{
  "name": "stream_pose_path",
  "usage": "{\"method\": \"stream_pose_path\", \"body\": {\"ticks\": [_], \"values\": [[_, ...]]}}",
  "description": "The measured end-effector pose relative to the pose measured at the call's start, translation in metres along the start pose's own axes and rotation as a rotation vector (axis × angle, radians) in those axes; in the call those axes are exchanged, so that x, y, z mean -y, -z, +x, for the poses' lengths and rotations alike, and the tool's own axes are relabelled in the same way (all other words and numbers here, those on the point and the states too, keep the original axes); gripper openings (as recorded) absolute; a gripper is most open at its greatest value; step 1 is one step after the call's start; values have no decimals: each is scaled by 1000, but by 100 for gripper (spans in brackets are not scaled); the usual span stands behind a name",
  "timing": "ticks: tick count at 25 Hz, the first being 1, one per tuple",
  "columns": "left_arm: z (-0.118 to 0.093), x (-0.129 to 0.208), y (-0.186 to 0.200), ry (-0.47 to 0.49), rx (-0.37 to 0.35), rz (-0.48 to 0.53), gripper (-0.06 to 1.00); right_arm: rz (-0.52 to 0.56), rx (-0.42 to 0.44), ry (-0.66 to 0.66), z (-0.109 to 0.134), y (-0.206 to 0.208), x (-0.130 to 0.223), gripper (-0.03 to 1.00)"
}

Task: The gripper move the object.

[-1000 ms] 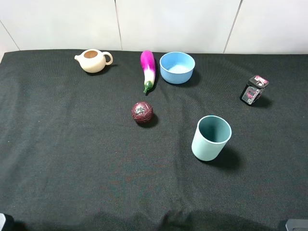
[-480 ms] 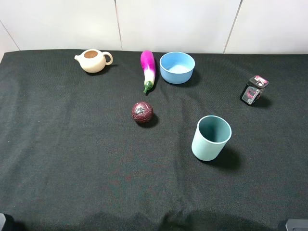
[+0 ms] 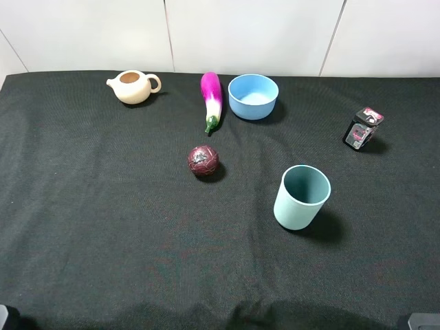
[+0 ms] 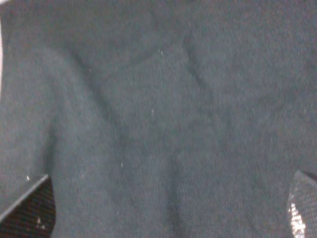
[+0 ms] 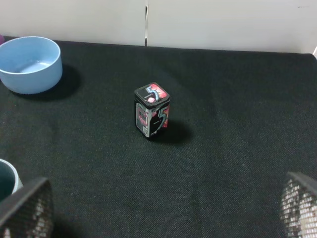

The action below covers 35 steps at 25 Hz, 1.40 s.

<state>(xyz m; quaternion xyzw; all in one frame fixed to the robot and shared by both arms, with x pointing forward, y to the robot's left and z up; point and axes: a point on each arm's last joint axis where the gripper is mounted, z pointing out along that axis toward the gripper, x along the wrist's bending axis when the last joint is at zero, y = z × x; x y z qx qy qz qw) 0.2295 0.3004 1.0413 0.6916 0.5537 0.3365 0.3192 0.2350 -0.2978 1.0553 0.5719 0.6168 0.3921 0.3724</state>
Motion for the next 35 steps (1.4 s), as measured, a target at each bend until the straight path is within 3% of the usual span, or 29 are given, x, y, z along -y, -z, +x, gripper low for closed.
{"method": "stream_pose_path", "body": {"ticks": [35], "values": [[0,2,1,-1,-2,-9,99,0,0,0,0,0,0,69]]}}
